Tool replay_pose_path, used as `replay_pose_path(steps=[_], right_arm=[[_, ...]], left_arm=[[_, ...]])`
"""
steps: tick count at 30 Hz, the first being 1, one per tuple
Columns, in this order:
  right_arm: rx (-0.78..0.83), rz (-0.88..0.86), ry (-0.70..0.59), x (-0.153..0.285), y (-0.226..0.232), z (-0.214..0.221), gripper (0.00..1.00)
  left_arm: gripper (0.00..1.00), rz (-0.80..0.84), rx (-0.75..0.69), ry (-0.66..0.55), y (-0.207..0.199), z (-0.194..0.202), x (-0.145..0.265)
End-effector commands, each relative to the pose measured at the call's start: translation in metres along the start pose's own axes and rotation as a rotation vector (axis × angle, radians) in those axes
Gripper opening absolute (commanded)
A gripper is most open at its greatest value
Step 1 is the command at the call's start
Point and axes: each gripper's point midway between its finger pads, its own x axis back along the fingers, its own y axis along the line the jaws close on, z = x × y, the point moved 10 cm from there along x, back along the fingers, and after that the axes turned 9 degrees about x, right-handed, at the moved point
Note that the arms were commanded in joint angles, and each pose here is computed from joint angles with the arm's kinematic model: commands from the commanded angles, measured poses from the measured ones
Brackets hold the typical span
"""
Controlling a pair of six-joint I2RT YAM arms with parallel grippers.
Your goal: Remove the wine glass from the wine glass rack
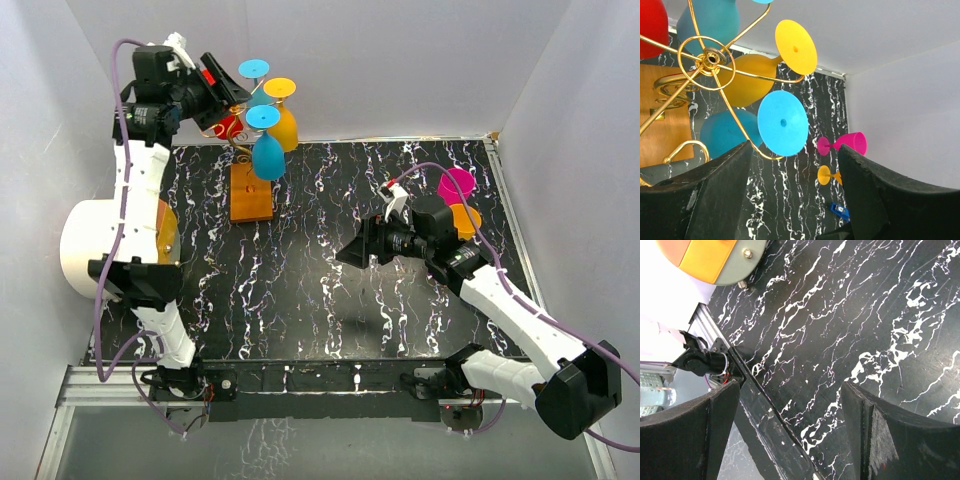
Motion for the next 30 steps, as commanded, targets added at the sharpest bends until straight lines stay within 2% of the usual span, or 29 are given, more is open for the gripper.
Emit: replay_pose_path(steps=[1, 5, 10, 23, 30], right_arm=[[0.061, 0.021, -0.078, 0.011, 0.009, -0.020, 0.81], [0.057, 0.021, -0.075, 0.012, 0.009, -0.019, 0.81], [0.053, 0.026, -0.072, 0.012, 0.008, -0.017, 0.81], [0.032, 0.025, -0.070, 0.011, 0.007, -0.014, 0.81], [0.032, 0.024, -0.079, 0.013, 0.009, -0.015, 0.81]], left_arm=[[0.66, -0.064, -0.034, -0.011, -0.009, 0.010, -0.003], [0.61, -0.133, -0.044, -0.046, -0.007, 0.015, -0.012], [0.60, -0.173, -0.049, -0.070, -0.002, 0.014, -0.020], [0.49, -0.154, -0.015, -0.073, 0.001, 0.012, -0.042], [0.48, -0.150, -0.001, -0.063, 0.003, 0.013, -0.051]])
